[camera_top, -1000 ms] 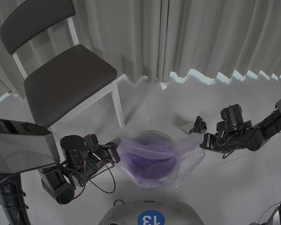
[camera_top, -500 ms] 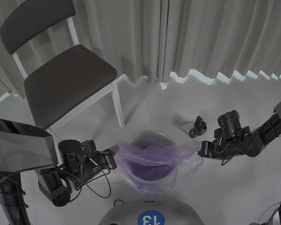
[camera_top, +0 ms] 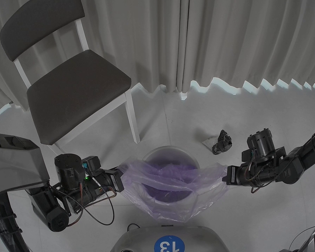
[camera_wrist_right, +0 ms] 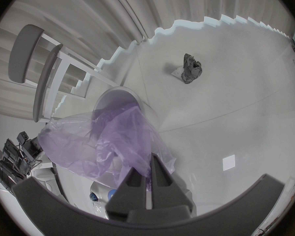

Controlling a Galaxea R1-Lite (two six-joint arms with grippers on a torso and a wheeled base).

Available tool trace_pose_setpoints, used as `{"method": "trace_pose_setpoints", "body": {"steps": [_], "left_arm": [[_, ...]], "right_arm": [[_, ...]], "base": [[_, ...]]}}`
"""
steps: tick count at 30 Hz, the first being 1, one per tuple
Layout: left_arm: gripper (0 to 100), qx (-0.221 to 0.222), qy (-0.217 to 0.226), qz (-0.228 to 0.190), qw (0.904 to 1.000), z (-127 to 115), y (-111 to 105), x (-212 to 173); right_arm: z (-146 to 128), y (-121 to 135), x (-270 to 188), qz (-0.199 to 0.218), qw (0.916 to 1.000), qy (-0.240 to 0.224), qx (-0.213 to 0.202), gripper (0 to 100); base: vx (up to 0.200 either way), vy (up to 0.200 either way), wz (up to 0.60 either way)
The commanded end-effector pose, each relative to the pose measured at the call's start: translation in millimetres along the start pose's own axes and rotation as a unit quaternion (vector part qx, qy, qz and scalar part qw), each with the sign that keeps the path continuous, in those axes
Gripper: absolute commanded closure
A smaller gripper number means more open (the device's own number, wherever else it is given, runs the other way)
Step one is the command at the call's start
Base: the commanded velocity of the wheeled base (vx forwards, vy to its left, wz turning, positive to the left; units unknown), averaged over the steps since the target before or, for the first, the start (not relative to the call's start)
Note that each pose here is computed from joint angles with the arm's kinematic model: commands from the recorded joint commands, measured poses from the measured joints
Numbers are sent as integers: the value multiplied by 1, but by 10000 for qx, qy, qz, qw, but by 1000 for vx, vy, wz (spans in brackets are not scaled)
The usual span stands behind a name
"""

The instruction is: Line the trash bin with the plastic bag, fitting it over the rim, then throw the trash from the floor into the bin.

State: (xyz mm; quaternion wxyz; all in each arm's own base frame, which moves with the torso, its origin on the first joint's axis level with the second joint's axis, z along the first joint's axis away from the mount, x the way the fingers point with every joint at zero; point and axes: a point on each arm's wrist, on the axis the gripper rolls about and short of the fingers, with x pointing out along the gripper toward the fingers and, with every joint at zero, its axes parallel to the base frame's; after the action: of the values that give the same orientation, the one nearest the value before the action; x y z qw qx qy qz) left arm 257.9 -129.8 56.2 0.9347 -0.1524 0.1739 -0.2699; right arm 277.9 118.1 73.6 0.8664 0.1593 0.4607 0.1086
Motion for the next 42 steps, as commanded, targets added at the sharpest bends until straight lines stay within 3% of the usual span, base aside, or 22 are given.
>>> {"method": "trace_pose_setpoints", "body": {"steps": [1,7,15,24,32,37,42], "left_arm": [[100,2,142,-26,9999,-7,0,2],[100,70,398,67,9992,-25,9,14],[100,99,266,12,9996,-36,14,33],[100,97,300,-84,9995,-41,8,39],[100,54,332,-225,9992,-46,-4,44],[100,68,427,-195,9989,-50,-5,41],[100,44,455,-52,9989,-49,5,36]], "right_arm": [[-5,-2,-4,-27,10000,36,0,100],[-13,-8,9,-115,9997,231,42,100],[-7,-12,39,-1,10000,19,60,100],[23,-26,76,-83,9994,-204,282,100],[48,-48,73,-111,9973,-497,535,100],[41,-52,73,-172,9975,-387,573,100],[24,-41,75,-126,9988,-148,460,100]], "base": [[0,0,0],[0,0,0],[0,0,0],[0,0,0],[0,0,0],[0,0,0],[0,0,0]]}}
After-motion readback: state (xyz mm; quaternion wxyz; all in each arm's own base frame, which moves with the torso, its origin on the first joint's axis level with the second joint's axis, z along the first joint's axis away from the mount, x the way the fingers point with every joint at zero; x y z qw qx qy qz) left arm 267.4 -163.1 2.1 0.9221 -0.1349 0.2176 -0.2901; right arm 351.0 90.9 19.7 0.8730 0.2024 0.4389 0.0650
